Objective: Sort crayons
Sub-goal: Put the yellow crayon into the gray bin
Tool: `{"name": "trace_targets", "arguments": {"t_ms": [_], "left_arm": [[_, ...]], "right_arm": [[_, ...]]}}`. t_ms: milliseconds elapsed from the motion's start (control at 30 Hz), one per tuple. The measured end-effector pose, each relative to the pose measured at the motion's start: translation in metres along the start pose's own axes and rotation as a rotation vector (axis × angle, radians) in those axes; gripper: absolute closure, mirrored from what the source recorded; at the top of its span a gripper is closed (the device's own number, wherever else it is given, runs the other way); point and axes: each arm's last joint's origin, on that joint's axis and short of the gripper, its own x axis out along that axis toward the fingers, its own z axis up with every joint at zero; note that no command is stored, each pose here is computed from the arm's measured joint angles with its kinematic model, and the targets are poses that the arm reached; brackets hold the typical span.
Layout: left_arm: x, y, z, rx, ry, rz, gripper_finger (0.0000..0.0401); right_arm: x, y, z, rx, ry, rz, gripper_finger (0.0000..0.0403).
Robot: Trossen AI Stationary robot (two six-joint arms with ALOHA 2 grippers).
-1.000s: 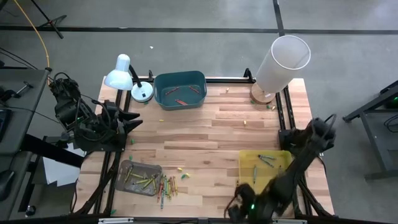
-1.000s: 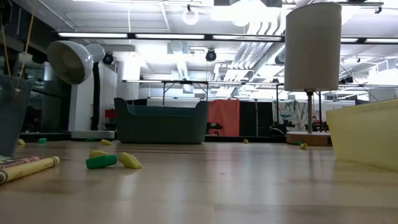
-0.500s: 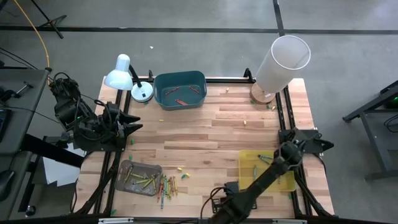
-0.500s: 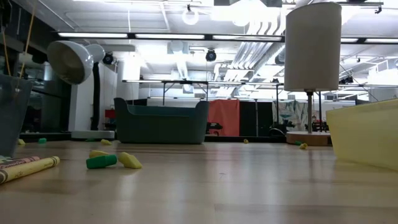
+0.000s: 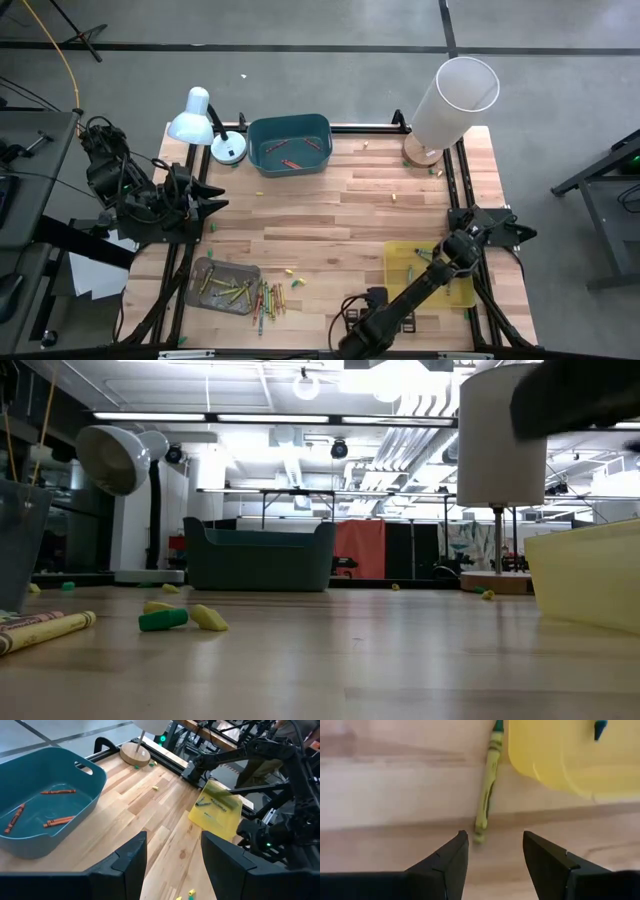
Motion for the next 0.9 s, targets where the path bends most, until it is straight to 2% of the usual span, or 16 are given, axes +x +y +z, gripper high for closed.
{"name": "trace_targets", "arguments": {"t_ms": [200, 400, 500, 667, 767, 900], "left_arm": [[0.000, 0.000, 0.000, -0.001, 0.000, 0.000, 0.0229], [0.000, 0.000, 0.000, -0.009, -0.001, 0.000, 0.0229], [0.000, 0.000, 0.000, -0.009, -0.001, 0.000, 0.0229], [0.000, 0.000, 0.000, -0.009, -0.001, 0.000, 0.0229], [-0.001, 0.001, 0.001, -0.013, -0.002, -0.002, 0.0229], [-0.002, 0.003, 0.002, -0.024, 0.004, -0.012, 0.0229]], "right_arm": [[0.021, 0.004, 0.002, 0.008, 0.053, 0.068, 0.0222], [0.025, 0.007, 0.007, 0.003, 0.055, 0.067, 0.0230], [0.026, 0.009, 0.008, -0.014, 0.057, 0.075, 0.0268], [0.032, 0.009, 0.006, -0.051, 0.061, 0.093, 0.0383], [0.033, 0.006, 0.002, -0.078, 0.055, 0.104, 0.0383], [0.015, 0.001, -0.003, -0.101, 0.016, 0.170, 0.0397]]}}
